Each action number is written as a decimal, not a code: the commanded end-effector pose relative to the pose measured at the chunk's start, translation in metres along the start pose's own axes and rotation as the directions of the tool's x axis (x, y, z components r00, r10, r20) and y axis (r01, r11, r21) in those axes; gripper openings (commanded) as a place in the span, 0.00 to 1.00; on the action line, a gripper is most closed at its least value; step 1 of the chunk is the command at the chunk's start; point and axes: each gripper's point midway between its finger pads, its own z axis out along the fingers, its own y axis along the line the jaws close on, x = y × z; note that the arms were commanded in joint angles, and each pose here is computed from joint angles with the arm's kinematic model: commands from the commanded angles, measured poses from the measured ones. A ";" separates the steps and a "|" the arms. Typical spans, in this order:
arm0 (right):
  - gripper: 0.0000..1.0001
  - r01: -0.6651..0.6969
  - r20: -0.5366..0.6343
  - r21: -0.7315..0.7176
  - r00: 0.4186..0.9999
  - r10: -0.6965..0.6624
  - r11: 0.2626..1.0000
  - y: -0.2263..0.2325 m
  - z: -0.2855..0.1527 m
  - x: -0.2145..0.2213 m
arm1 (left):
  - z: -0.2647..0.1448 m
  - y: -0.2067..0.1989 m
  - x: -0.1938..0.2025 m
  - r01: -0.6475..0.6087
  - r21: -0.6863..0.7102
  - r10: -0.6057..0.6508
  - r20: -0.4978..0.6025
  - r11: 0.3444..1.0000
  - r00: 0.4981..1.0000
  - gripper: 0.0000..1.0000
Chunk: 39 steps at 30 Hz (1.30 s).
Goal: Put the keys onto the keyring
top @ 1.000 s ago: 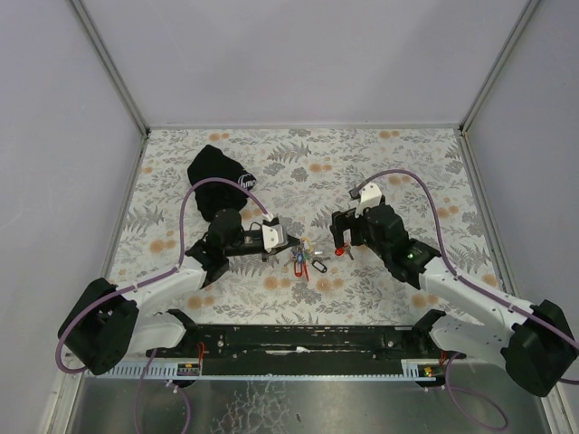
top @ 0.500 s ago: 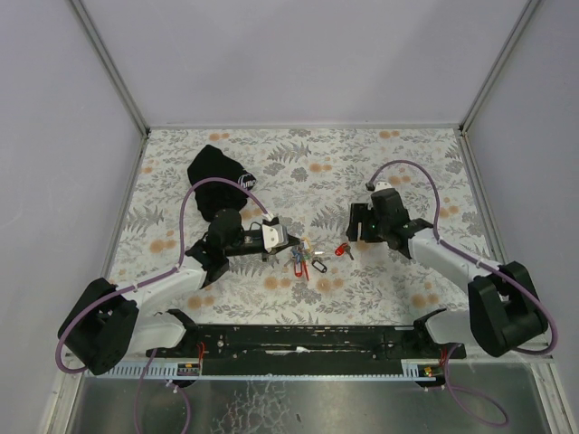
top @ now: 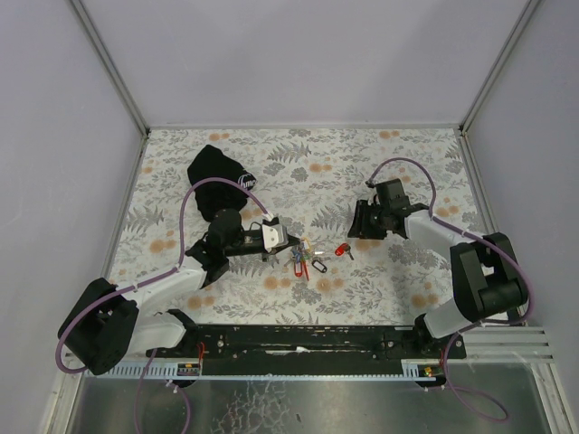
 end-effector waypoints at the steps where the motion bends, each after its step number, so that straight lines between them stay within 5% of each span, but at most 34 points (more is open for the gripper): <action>1: 0.47 0.006 0.006 -0.048 1.000 -0.006 0.999 0.009 -0.004 -0.013 | 0.001 0.013 -0.016 -0.051 -0.034 0.052 0.047 0.998 0.998 0.00; 39: 0.26 -0.057 -0.132 -0.122 0.990 0.040 0.991 0.002 0.029 0.012 | 0.002 0.012 -0.015 -0.040 -0.022 0.040 0.041 0.999 0.998 0.00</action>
